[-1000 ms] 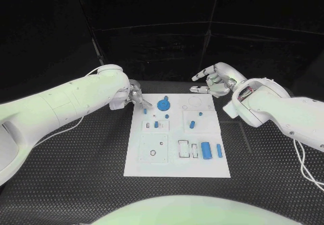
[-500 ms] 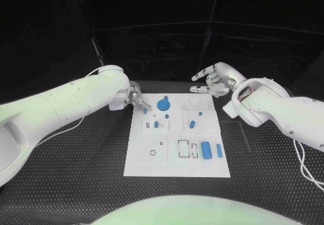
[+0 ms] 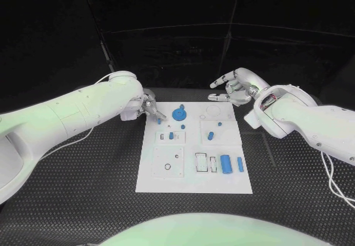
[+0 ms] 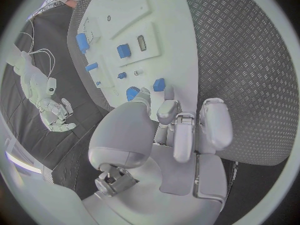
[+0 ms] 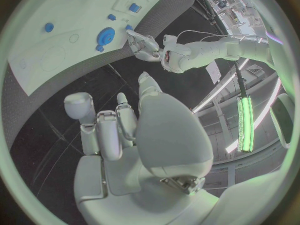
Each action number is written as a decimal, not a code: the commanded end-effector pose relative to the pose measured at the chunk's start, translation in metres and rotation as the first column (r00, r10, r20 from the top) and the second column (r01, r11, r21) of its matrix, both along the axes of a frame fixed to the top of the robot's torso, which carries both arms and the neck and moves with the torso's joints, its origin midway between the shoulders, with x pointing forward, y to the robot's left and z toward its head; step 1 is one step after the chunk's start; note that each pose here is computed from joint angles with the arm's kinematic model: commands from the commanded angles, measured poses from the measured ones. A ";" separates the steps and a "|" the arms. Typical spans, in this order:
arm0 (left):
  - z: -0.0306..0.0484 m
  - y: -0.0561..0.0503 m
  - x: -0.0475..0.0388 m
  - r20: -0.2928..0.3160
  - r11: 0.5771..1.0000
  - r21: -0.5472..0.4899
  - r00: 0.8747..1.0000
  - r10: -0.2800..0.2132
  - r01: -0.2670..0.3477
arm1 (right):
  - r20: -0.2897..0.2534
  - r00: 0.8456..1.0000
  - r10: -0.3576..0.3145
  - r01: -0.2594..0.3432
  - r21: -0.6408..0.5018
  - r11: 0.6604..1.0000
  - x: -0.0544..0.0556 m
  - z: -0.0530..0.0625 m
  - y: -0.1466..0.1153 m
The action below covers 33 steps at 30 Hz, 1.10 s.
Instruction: Assemble the parts on the task board
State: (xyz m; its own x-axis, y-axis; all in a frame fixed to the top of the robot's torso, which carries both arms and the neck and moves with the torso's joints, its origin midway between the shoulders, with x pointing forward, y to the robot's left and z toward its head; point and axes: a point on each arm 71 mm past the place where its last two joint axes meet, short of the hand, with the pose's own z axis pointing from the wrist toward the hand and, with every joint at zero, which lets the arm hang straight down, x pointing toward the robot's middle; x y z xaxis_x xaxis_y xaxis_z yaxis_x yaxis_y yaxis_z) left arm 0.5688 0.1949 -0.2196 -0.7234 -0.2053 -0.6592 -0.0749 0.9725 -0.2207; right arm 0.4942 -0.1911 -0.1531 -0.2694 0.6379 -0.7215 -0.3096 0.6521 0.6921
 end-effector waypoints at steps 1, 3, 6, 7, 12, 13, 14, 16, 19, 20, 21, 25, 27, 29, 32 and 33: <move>0.0004 -0.002 -0.0008 -0.011 1.000 -0.005 1.000 -0.007 0.007 | 0.006 1.000 0.010 -0.010 -0.001 1.000 0.000 0.001 0.001; 0.0003 -0.003 -0.0011 -0.015 1.000 -0.007 1.000 -0.008 0.008 | 0.006 1.000 0.009 -0.009 -0.001 1.000 0.000 0.001 0.001; 0.0000 -0.003 -0.0019 -0.023 1.000 -0.012 1.000 -0.012 0.012 | 0.007 1.000 0.009 -0.009 -0.001 1.000 0.000 0.001 0.000; -0.0001 -0.004 -0.0022 -0.026 1.000 -0.014 1.000 -0.013 0.013 | 0.007 1.000 0.009 -0.009 -0.001 1.000 0.000 0.001 0.000; -0.0003 -0.004 -0.0027 -0.027 1.000 -0.021 1.000 -0.013 0.013 | 0.007 1.000 0.008 -0.008 0.000 1.000 0.001 0.001 0.001; -0.0003 -0.004 -0.0028 -0.027 1.000 -0.022 1.000 -0.014 0.013 | 0.007 1.000 0.008 -0.008 0.000 1.000 0.001 0.001 0.001; -0.0004 -0.004 -0.0029 -0.027 1.000 -0.024 1.000 -0.014 0.013 | 0.008 1.000 0.008 -0.008 0.000 1.000 0.001 0.001 0.001; -0.0005 -0.004 -0.0030 -0.030 1.000 -0.028 0.999 -0.012 0.011 | 0.008 1.000 0.008 -0.008 0.000 1.000 0.001 0.001 0.000; -0.0005 -0.005 -0.0031 -0.030 0.999 -0.032 0.999 -0.010 0.009 | 0.008 1.000 0.008 -0.008 -0.001 1.000 0.001 0.001 0.000; -0.0005 -0.004 -0.0030 -0.030 0.999 -0.034 1.000 -0.009 0.008 | 0.008 1.000 0.008 -0.008 -0.001 1.000 0.001 0.001 0.000; -0.0005 -0.004 -0.0030 -0.029 0.999 -0.035 1.000 -0.008 0.007 | 0.008 1.000 0.007 -0.007 -0.001 1.000 0.001 0.001 0.000; -0.0003 -0.004 -0.0028 -0.026 0.999 -0.039 1.000 -0.005 0.004 | 0.008 1.000 0.007 -0.007 -0.001 1.000 0.002 0.001 0.000; -0.0003 -0.004 -0.0027 -0.024 0.999 -0.041 1.000 -0.004 0.003 | 0.008 1.000 0.007 -0.007 -0.001 1.000 0.002 0.001 0.000; -0.0002 -0.004 -0.0026 -0.023 0.999 -0.042 1.000 -0.003 0.002 | 0.008 1.000 0.007 -0.007 -0.001 1.000 0.002 0.001 0.000; 0.0000 -0.004 -0.0025 -0.020 0.999 -0.044 1.000 -0.002 0.001 | 0.008 1.000 0.007 -0.007 -0.001 1.000 0.002 0.001 0.000; 0.0000 -0.004 -0.0025 -0.019 0.999 -0.044 1.000 -0.001 0.000 | 0.008 1.000 0.007 -0.007 -0.001 1.000 0.002 0.001 -0.001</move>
